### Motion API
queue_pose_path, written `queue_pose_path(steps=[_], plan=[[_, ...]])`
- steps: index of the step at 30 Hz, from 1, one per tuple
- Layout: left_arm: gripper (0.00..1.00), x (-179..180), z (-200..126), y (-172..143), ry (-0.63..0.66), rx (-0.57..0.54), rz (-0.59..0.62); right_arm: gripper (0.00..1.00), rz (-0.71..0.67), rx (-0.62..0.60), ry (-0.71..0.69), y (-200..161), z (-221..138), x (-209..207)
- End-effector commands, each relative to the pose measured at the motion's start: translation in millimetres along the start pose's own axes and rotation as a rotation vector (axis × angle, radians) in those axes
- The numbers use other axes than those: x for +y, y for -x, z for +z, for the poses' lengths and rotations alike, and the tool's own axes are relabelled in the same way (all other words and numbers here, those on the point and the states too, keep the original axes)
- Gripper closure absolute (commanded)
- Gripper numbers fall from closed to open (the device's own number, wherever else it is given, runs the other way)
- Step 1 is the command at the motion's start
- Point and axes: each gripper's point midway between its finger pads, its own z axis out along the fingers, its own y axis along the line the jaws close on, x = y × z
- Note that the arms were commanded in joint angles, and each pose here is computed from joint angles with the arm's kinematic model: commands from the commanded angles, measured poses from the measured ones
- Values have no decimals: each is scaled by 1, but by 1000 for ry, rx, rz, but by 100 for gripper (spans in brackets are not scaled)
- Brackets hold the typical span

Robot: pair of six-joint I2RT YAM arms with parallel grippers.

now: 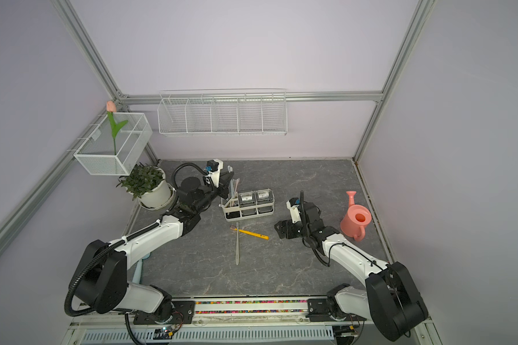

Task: Place the toothbrush into the toothbrush holder
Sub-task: Place the toothbrush in the toothbrush holder.

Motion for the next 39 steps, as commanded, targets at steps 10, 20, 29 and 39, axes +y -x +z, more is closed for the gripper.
queue_pose_path(steps=[10,20,29,39], plan=[[100,-4,7,4,-18,-59,34,14,-40,-30,14,16,-4,4],[100,-5,13,-11,-28,-39,33,14,-40,-31,-5,16,-3,1],[100,-2,17,-29,-15,3,45,14,-32,-21,-10,14,-1,-1],[100,2,14,-43,9,17,51,14,-24,-24,-10,16,0,-1]])
